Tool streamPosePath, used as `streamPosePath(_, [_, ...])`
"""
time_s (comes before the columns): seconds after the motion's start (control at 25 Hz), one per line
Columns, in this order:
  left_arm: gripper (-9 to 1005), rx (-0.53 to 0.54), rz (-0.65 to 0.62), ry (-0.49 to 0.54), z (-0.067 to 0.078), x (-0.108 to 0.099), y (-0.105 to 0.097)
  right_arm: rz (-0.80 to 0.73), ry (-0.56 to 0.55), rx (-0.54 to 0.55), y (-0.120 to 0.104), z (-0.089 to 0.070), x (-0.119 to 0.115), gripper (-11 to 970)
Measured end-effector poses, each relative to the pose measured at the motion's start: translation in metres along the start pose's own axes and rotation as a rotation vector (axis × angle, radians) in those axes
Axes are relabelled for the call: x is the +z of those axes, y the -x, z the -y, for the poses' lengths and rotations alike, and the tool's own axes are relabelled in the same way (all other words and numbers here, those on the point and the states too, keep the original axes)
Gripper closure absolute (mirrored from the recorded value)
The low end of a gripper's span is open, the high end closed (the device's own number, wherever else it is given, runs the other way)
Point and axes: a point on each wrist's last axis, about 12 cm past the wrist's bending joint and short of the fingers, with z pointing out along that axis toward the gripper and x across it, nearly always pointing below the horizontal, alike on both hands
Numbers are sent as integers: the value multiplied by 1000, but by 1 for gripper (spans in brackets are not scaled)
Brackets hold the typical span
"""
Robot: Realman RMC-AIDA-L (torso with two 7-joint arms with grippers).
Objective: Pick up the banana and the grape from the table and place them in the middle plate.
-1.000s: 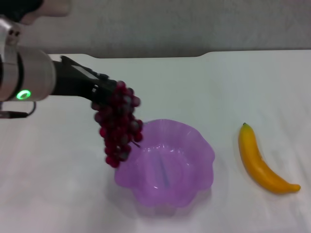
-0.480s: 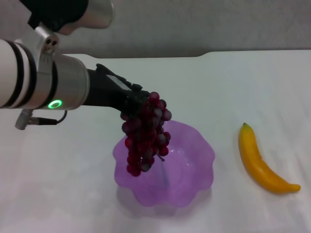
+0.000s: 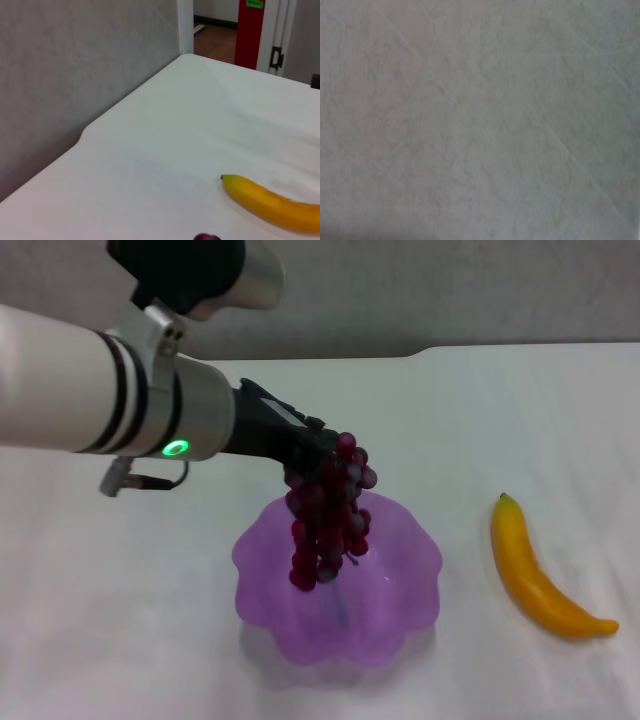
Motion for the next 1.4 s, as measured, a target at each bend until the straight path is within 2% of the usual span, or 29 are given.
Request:
streamPosePath(0.8, [862,-14,-33,-102,5,38,-7,-2,8,-1,0,-2,2,80])
streamPosePath(1.4, [865,-12,-46,-121,5,63,-6,-2,16,-2,1,-4,4,79])
